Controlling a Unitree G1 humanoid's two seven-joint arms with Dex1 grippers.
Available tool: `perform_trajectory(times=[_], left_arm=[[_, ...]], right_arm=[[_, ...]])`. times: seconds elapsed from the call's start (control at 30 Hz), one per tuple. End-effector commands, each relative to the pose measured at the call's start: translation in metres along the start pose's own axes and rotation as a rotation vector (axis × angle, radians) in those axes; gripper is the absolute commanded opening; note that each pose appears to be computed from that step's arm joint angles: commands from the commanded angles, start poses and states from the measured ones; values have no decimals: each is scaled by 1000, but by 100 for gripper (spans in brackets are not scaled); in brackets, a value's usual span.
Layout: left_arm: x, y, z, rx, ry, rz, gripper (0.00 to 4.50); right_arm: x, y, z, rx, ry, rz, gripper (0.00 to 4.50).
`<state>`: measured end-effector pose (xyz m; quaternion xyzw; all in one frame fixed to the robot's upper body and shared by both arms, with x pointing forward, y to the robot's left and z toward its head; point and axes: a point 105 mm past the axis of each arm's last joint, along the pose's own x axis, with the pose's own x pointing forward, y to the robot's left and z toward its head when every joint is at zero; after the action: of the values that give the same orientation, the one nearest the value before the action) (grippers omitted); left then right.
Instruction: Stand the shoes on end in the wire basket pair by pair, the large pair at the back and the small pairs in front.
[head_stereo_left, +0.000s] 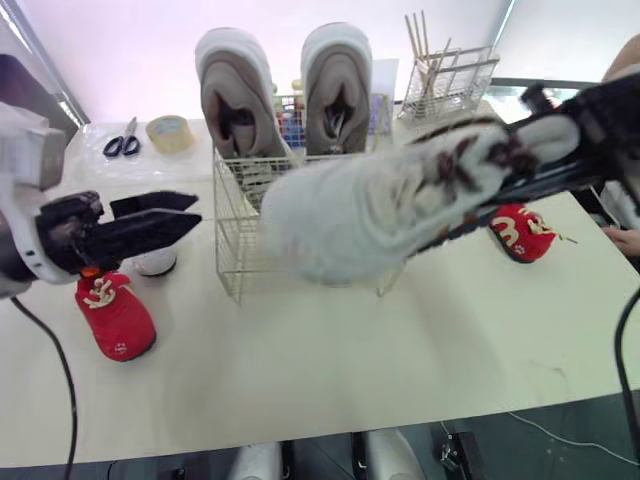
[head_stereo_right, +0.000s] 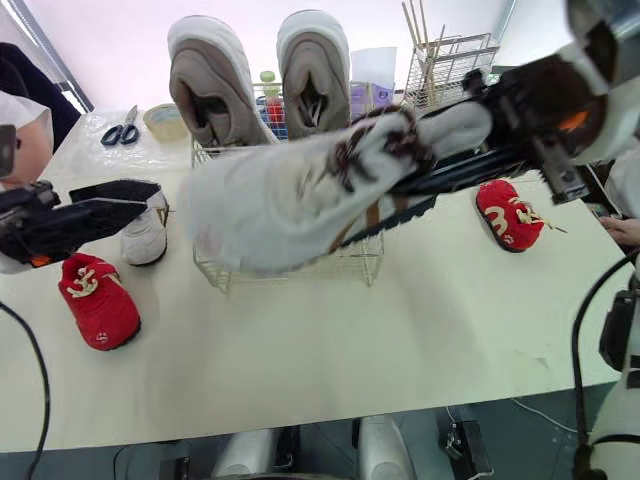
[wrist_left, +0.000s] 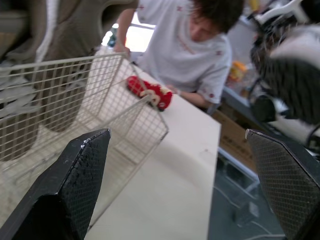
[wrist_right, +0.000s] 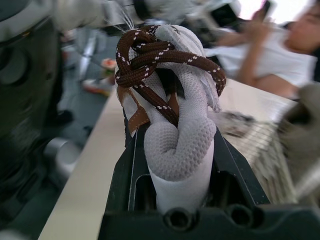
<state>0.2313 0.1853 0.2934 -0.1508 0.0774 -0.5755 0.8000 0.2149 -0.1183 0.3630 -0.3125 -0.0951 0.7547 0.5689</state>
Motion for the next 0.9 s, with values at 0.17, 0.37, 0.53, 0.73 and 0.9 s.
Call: perform_trajectory(times=[0.17, 0.37, 0.53, 0.73, 0.9], left_arm=[[34, -18, -8, -36, 89, -271, 450], [54, -28, -31, -46, 192, -362, 450], [60, -26, -51, -60, 262, -398, 450], [74, -20, -63, -52, 301, -423, 450], [78, -16, -56, -51, 266, -431, 364]], right_arm=[[28, -6, -12, -184, 117, 152, 71], [38, -15, -28, -244, 173, 196, 71], [41, -16, -28, -254, 160, 222, 71], [47, -12, -24, -263, 134, 261, 71], [47, -13, -26, -250, 146, 258, 69]])
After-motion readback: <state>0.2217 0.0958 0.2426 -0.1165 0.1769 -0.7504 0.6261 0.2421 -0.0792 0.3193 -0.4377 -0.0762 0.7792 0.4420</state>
